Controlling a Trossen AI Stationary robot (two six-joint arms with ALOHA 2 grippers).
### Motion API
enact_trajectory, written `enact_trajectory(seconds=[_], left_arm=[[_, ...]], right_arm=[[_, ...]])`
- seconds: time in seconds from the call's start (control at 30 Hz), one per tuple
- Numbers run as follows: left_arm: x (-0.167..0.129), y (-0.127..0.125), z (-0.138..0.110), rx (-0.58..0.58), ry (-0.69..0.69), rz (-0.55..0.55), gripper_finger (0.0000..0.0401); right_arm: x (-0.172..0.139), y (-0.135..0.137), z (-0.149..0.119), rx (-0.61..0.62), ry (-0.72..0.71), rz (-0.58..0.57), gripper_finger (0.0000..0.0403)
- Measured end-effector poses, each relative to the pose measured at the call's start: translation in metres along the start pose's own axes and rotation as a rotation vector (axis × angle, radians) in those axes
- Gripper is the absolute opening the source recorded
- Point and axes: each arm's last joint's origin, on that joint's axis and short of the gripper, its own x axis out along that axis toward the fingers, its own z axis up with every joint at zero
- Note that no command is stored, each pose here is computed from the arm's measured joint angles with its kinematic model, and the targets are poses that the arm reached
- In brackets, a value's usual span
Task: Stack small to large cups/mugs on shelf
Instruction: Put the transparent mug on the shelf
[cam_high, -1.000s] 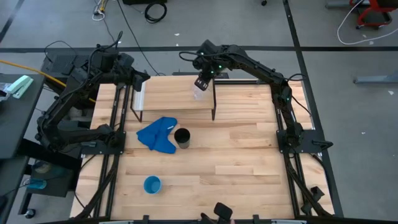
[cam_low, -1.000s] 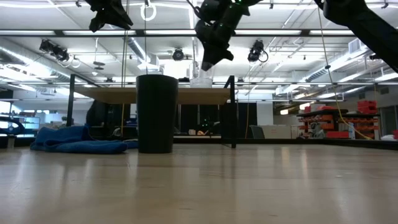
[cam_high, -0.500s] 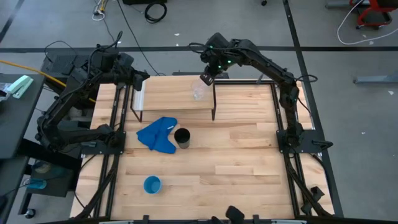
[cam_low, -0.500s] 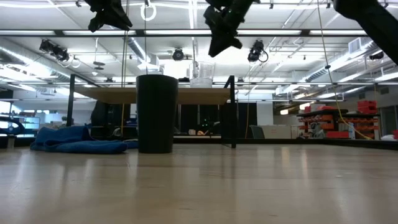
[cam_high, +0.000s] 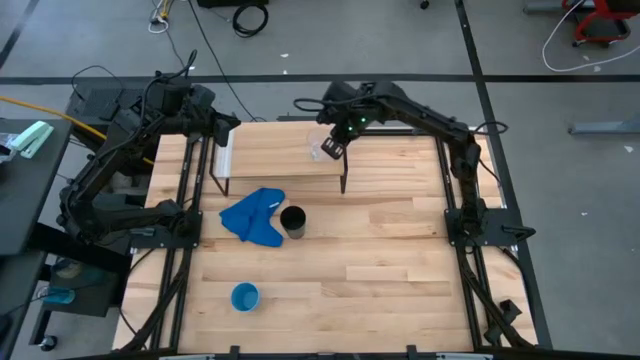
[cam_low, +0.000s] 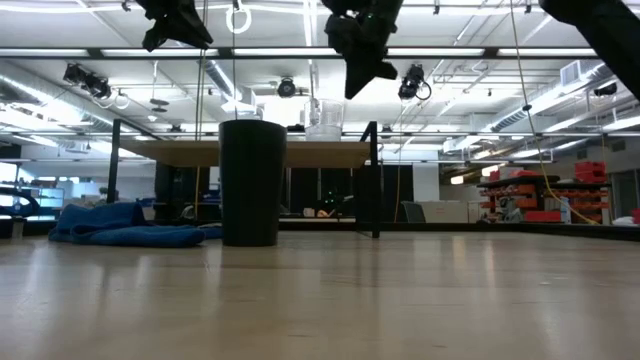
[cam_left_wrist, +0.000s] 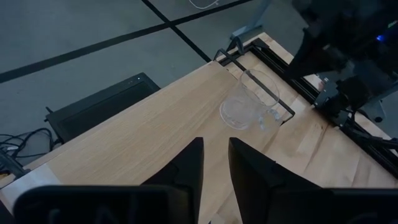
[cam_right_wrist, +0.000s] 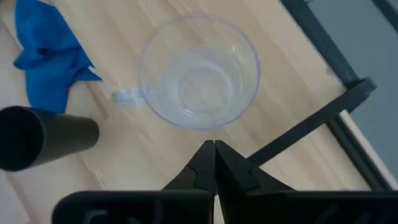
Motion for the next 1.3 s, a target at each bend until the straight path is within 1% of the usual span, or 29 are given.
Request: enact_trajectory(seconds=[0.17, 0.27, 0.4, 0.53, 0.77, 1.03, 1.13, 1.3], left_arm=[[0.000, 0.000, 0.000, 0.004, 0.000, 0.000, 0.0089], [0.000, 0.000, 0.000, 0.004, 0.000, 0.000, 0.0090], [0.000, 0.000, 0.000, 0.004, 0.000, 0.000, 0.0084], [0.000, 0.000, 0.000, 0.004, 0.000, 0.000, 0.0084], [0.000, 0.000, 0.000, 0.004, 0.000, 0.000, 0.0091], [0.000, 0.000, 0.000, 0.004, 0.000, 0.000, 0.0083], [0.000, 0.000, 0.000, 0.004, 0.000, 0.002, 0.0084], [0.000, 0.000, 0.000, 0.004, -0.001, 0.002, 0.0090]], right_arm=[[0.015, -0.001, -0.003, 0.018, 0.035, -0.012, 0.0006], [0.019, -0.001, 0.000, 0.018, 0.008, -0.006, 0.0005], [0.019, 0.000, 0.002, 0.023, -0.021, 0.000, 0.0009], [0.019, -0.001, 0.006, 0.027, -0.059, 0.005, 0.0004], [0.019, -0.013, 0.012, 0.054, -0.102, -0.001, 0.0006], [0.018, -0.031, 0.017, 0.091, -0.126, -0.019, 0.0008], [0.015, -0.027, 0.017, 0.095, -0.134, -0.009, 0.0012], [0.013, -0.010, 0.016, 0.076, -0.132, 0.039, 0.0005]])
